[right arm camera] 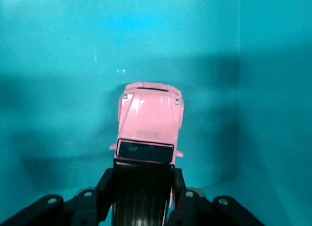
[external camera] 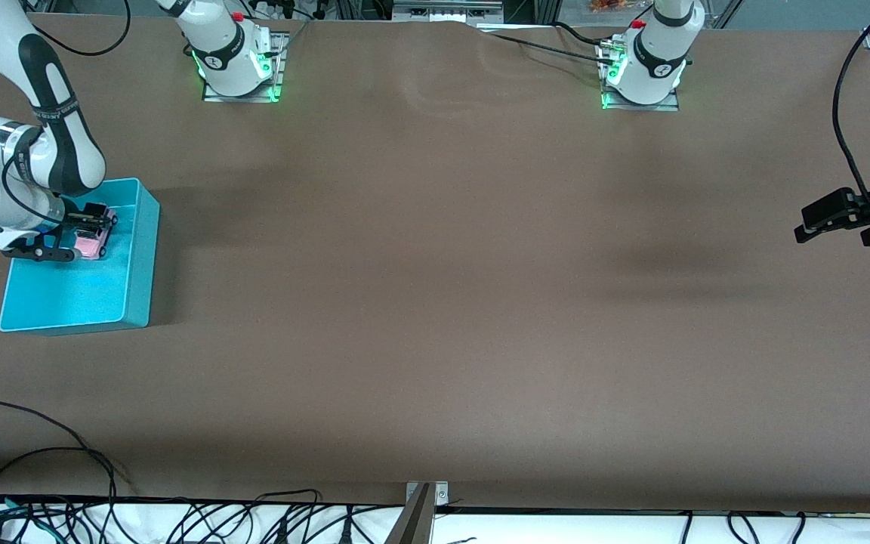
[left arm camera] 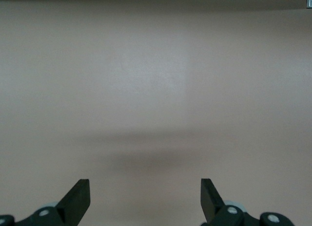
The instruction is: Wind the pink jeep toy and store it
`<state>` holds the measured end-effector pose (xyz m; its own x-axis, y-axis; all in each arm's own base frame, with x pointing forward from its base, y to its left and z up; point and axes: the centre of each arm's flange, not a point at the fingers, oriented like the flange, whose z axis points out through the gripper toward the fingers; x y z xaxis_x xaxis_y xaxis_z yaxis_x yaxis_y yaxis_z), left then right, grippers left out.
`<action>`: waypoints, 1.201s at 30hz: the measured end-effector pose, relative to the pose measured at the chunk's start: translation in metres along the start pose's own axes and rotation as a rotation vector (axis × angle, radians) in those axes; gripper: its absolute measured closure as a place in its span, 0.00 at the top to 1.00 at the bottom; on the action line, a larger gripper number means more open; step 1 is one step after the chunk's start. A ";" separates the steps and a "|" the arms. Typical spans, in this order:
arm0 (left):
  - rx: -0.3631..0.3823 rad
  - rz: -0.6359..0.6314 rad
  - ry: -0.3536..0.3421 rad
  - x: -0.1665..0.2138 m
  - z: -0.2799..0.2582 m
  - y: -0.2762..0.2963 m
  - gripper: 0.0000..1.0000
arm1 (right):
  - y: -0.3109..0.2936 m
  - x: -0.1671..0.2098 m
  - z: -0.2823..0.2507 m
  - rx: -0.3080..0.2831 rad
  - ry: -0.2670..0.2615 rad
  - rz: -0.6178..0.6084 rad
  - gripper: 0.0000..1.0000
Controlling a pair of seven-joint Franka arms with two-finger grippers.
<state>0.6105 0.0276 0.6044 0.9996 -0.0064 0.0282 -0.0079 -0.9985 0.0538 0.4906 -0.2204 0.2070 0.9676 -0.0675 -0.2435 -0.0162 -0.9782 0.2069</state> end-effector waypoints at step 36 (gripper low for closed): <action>0.000 0.000 0.000 0.000 0.000 0.000 1.00 | -0.028 0.016 -0.009 0.005 0.028 0.100 1.00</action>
<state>0.6105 0.0275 0.6044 0.9996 -0.0066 0.0282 -0.0081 -0.9985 0.0538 0.5088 -0.1922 0.2057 0.9677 -0.1591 -0.1958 -0.1138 -0.9679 0.2240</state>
